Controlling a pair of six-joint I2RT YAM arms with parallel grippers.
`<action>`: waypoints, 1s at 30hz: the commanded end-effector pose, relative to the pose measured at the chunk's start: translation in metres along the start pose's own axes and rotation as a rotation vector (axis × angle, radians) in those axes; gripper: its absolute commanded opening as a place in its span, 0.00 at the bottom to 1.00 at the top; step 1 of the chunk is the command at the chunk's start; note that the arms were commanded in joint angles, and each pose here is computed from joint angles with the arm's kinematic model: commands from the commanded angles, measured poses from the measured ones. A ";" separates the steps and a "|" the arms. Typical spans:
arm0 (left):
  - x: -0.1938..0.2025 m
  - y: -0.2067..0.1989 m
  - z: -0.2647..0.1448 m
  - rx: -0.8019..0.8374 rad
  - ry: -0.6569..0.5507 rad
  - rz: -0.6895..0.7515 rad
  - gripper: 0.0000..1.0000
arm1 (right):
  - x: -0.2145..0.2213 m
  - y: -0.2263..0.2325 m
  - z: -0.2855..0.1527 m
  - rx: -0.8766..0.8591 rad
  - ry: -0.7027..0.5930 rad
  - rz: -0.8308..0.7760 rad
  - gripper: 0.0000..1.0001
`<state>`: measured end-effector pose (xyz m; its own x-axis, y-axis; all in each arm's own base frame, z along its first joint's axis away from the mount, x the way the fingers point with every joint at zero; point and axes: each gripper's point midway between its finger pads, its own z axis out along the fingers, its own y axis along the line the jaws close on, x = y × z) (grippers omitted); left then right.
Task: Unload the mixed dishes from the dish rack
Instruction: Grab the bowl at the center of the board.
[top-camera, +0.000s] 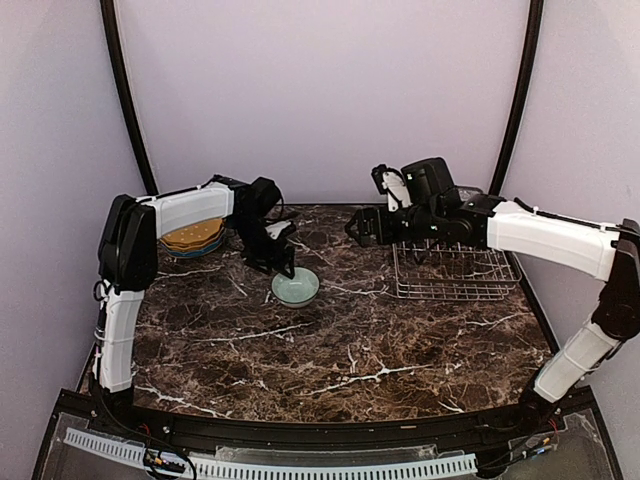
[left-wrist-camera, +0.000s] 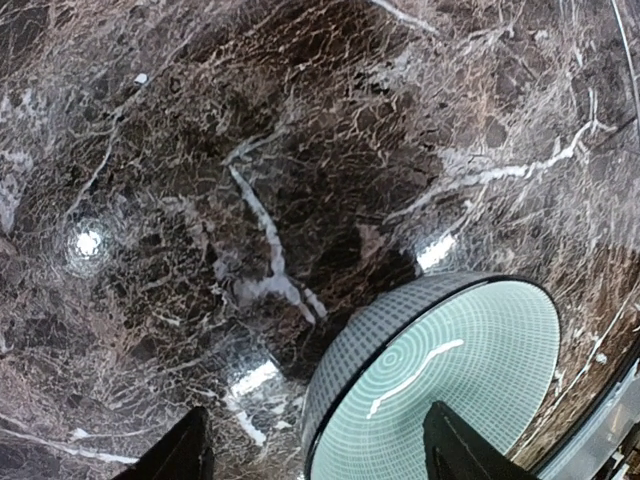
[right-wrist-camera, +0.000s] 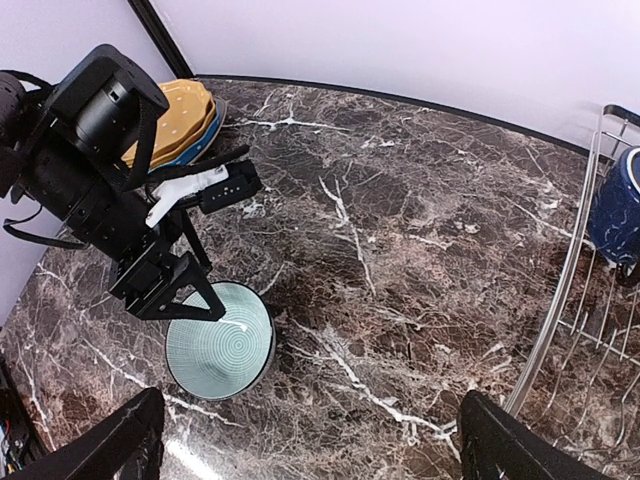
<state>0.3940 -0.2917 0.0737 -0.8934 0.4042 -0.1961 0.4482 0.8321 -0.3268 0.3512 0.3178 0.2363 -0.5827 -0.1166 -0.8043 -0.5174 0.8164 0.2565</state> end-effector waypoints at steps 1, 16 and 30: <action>0.009 -0.001 -0.005 -0.068 0.048 0.065 0.67 | -0.003 0.000 0.000 -0.013 -0.017 0.021 0.99; 0.010 0.003 0.001 -0.111 0.056 0.074 0.25 | 0.006 0.004 0.016 -0.047 0.013 0.047 0.99; 0.009 0.005 0.004 -0.115 0.061 0.073 0.06 | 0.013 0.003 0.012 -0.057 0.009 0.052 0.99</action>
<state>0.3877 -0.2864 0.0613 -0.8656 0.4745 -0.1600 0.5000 0.8372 -0.2217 0.3499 0.3263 0.2173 -0.6255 -0.1021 -0.7735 -0.5160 0.7978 0.3120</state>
